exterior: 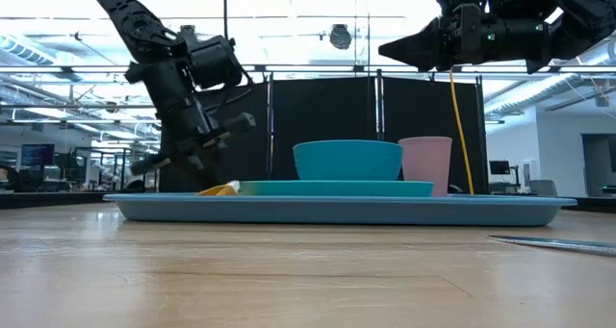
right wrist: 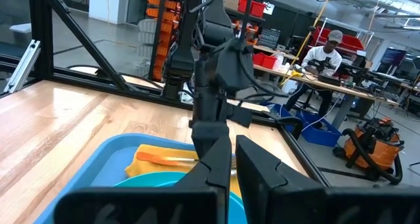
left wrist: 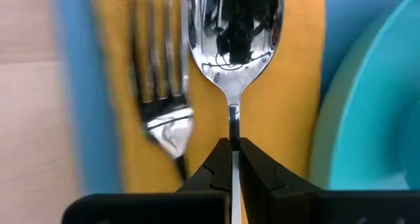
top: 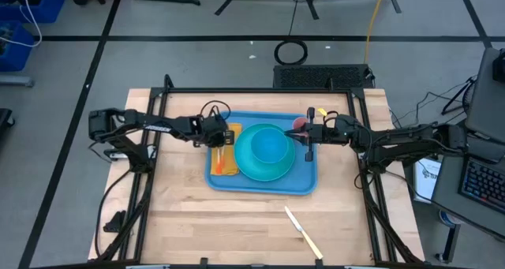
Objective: Set up tray
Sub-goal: Put the orange spoon to the right of the orange fork on the yellow napkin on the blue serving tray
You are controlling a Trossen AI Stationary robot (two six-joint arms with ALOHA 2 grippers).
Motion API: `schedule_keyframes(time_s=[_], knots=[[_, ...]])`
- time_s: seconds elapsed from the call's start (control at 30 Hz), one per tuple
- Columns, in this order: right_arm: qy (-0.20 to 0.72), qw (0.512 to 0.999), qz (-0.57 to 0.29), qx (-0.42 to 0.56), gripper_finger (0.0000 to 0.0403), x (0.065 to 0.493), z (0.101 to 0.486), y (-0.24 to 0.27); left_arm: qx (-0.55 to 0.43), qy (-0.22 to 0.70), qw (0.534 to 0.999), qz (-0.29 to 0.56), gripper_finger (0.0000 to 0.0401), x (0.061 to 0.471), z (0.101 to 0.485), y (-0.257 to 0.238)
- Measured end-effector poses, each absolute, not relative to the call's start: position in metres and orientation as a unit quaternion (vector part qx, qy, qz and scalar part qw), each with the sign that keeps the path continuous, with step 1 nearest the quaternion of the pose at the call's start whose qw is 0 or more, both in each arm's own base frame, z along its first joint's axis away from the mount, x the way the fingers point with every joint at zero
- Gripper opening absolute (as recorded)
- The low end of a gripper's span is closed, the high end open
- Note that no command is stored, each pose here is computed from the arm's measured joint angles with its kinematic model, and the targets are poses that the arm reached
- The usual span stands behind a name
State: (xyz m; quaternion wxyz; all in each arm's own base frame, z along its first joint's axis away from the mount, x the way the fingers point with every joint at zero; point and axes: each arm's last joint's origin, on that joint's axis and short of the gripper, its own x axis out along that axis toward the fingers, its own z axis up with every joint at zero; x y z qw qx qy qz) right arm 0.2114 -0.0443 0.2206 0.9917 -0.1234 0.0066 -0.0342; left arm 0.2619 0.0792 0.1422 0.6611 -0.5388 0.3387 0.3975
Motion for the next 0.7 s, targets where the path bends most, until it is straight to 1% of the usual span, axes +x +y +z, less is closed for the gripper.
schedule_keyframes(time_s=[0.23,0.43,0.6,0.7], knots=[[0.007,0.992,-0.034,-0.124,0.0013,0.2114,0.2206,-0.0443,-0.544,0.350,0.657,0.388,0.0008,0.2672,0.1319,0.0797],[0.007,0.992,-0.034,-0.123,0.0013,0.2114,0.2205,-0.0443,-0.543,0.350,0.656,0.389,0.0014,0.2673,0.1319,0.0797],[0.009,0.992,-0.034,-0.123,0.0013,0.2114,0.2202,-0.0443,-0.544,0.351,0.656,0.389,0.0009,0.2671,0.1317,0.0796],[0.009,0.992,-0.034,-0.123,0.0013,0.2114,0.2201,-0.0443,-0.545,0.348,0.655,0.390,0.0023,0.2672,0.1317,0.0796]])
